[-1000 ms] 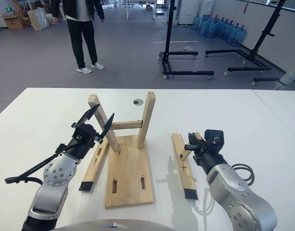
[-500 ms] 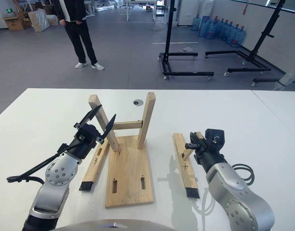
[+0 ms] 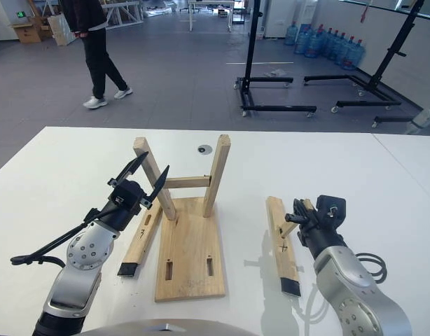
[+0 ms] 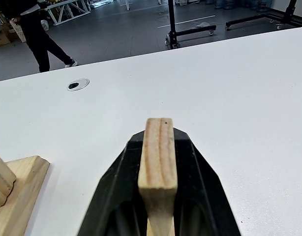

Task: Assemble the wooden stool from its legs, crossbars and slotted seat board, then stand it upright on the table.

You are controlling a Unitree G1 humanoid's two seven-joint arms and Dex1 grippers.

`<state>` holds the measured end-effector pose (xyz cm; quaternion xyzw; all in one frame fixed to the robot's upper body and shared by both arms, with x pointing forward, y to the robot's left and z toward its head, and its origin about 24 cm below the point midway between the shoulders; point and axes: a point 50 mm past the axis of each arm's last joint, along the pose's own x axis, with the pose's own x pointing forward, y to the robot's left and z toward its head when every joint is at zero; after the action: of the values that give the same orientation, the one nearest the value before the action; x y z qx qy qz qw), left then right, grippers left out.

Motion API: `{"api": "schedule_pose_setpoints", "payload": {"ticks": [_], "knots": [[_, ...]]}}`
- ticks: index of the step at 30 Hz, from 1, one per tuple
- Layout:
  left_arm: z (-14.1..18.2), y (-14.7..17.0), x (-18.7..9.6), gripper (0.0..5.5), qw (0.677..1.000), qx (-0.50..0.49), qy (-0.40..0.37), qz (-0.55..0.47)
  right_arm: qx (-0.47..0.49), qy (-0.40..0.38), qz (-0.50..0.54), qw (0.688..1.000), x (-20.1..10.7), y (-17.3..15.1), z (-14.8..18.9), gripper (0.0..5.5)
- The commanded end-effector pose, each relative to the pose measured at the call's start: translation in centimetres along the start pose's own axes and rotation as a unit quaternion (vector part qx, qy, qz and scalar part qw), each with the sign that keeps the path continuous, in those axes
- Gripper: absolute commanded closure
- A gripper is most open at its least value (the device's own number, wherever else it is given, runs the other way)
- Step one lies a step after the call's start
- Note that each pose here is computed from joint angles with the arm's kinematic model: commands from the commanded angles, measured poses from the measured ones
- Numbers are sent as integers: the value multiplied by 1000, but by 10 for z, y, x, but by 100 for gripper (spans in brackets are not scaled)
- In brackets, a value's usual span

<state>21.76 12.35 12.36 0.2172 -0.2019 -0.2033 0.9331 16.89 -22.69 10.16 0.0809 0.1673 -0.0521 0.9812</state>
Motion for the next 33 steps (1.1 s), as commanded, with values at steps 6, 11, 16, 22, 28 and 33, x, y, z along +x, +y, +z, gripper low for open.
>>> {"api": "schedule_pose_setpoints", "payload": {"ticks": [6, 11, 16, 22, 28, 33], "knots": [[-2, -2, 3, 282, 1000, 5, 1, -3, -80, 141, 23, 987, 4, -4, -43, 511], [-3, 0, 10, 282, 1000, 4, -7, -12, -96, 94, 95, 986, 15, 39, -32, 511], [-4, -1, 17, 282, 1000, -1, -17, -20, -64, 71, 84, 992, 79, 5, -9, 511], [-5, 1, 19, 282, 999, 1, -22, -25, -64, 61, 80, 993, 99, 2, -11, 511], [-5, 2, 18, 282, 999, 1, -22, -28, -93, 33, 99, 990, 96, 5, -18, 511], [-5, 4, 19, 282, 999, 3, -22, -28, -74, 42, 101, 991, 95, 4, -23, 511]]}}
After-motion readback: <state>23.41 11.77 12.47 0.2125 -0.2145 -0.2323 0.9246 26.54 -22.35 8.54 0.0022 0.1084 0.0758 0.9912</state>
